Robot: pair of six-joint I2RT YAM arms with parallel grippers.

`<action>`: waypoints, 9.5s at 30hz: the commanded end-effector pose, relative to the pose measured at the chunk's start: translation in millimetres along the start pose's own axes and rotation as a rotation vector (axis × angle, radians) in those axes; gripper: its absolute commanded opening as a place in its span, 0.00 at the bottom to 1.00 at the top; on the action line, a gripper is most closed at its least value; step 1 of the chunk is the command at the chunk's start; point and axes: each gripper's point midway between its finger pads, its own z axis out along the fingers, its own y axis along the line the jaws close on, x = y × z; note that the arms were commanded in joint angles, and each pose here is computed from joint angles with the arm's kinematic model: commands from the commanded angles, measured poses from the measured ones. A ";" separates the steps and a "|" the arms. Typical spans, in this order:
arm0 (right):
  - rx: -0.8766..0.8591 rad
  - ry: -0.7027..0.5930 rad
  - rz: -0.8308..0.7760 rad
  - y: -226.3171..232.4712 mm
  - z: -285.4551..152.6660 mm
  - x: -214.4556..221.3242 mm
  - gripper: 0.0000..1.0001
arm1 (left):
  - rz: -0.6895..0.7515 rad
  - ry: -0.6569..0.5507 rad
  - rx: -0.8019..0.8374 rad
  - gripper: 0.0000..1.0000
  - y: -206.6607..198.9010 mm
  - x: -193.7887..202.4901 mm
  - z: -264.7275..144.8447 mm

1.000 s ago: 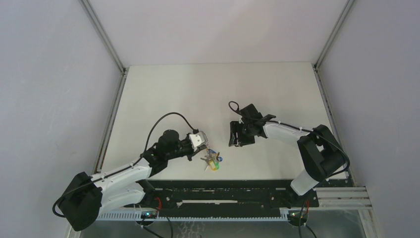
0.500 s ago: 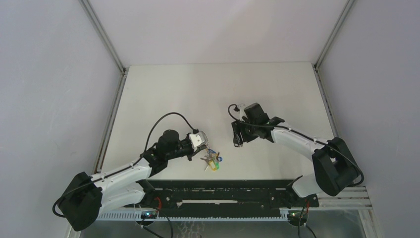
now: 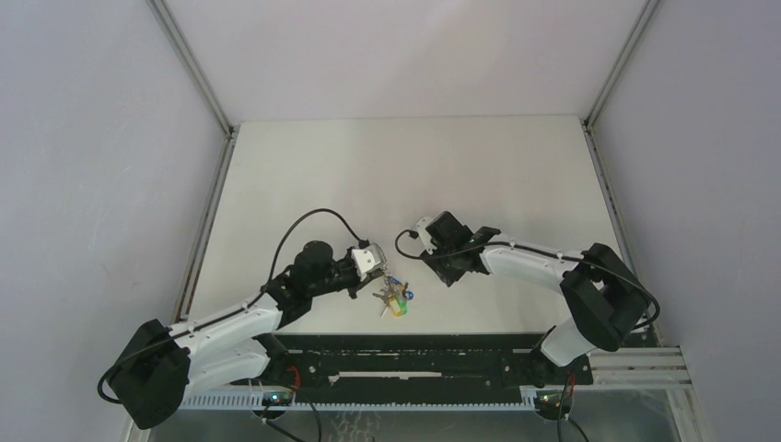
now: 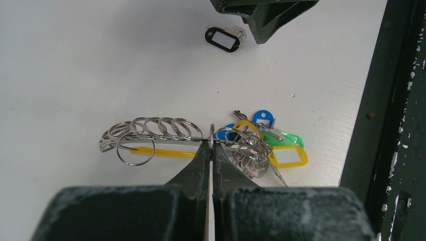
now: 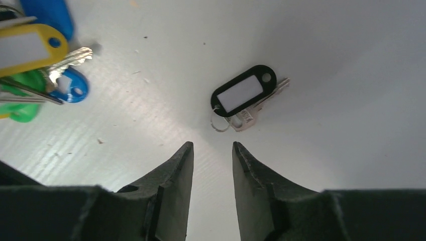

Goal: Put the keys on the keyring

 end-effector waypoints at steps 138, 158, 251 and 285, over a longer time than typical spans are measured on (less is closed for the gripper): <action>-0.160 0.208 0.316 -44.2 -5.2 3.9 0.00 | 0.042 -0.170 -0.070 0.00 14.0 -54.0 -8.9; -0.035 -0.519 -0.239 -9.6 -92.2 -87.5 0.00 | 0.084 -0.202 -0.060 0.00 11.8 -62.0 -12.5; -0.112 -0.714 -0.934 106.1 -109.1 -115.2 0.00 | 0.283 -0.229 0.199 0.00 -22.2 -72.0 -0.2; -0.099 -0.693 -0.902 105.8 -104.1 -123.0 0.00 | 0.284 -0.230 0.212 0.00 -23.9 -72.0 0.9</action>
